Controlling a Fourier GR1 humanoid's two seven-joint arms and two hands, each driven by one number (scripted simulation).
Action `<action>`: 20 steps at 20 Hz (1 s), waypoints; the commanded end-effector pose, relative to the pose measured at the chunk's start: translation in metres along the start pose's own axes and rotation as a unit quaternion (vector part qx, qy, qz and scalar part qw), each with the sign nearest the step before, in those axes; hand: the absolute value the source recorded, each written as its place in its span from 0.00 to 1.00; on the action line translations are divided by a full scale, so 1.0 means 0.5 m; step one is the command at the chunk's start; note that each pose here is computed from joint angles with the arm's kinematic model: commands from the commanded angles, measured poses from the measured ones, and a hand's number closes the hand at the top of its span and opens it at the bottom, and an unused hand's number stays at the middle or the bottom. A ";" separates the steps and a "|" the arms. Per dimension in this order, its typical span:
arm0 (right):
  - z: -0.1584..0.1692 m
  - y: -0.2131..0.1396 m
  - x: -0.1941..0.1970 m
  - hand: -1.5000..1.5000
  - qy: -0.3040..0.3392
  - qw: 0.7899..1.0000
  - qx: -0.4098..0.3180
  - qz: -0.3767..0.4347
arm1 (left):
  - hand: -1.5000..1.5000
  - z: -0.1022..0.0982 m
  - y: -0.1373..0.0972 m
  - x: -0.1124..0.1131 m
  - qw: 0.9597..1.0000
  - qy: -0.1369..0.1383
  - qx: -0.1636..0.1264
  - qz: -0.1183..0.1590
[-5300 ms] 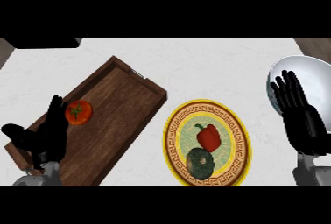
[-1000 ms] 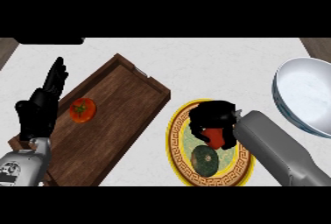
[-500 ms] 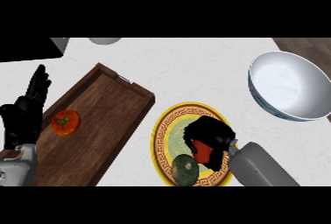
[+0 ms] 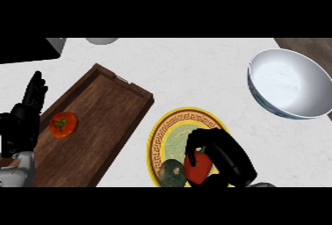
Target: Pick the bell pepper from the plate and place it in the bowl
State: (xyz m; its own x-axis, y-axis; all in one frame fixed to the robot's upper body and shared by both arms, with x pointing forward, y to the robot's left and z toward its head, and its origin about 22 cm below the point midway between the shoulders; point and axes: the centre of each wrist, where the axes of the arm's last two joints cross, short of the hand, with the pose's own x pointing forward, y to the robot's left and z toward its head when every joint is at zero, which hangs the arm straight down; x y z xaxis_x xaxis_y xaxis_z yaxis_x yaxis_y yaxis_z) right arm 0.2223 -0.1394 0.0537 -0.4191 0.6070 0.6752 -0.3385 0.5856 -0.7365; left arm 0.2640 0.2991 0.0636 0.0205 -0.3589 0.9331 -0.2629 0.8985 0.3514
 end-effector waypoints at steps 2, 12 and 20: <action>0.105 -0.084 0.073 1.00 0.063 0.990 -0.126 0.018 | 0.50 -0.001 -0.016 0.015 1.000 -0.009 -0.006 0.005; 0.179 -0.247 0.082 1.00 0.126 0.956 -0.262 -0.027 | 0.50 -0.022 -0.054 0.047 0.997 -0.047 -0.057 0.009; 0.158 -0.386 -0.066 1.00 0.134 0.930 -0.340 -0.040 | 0.50 -0.032 -0.071 0.048 0.997 -0.049 -0.053 0.007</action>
State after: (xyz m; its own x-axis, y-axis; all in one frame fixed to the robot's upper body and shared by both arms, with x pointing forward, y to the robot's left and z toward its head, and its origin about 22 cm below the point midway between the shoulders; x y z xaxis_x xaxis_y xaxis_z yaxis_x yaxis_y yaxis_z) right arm 0.2065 -0.2809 0.1571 -0.1480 0.6512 0.7443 0.2263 0.7549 -0.6155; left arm 0.2847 0.2696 0.0775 -0.0728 -0.3553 0.9319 -0.1652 0.9258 0.3401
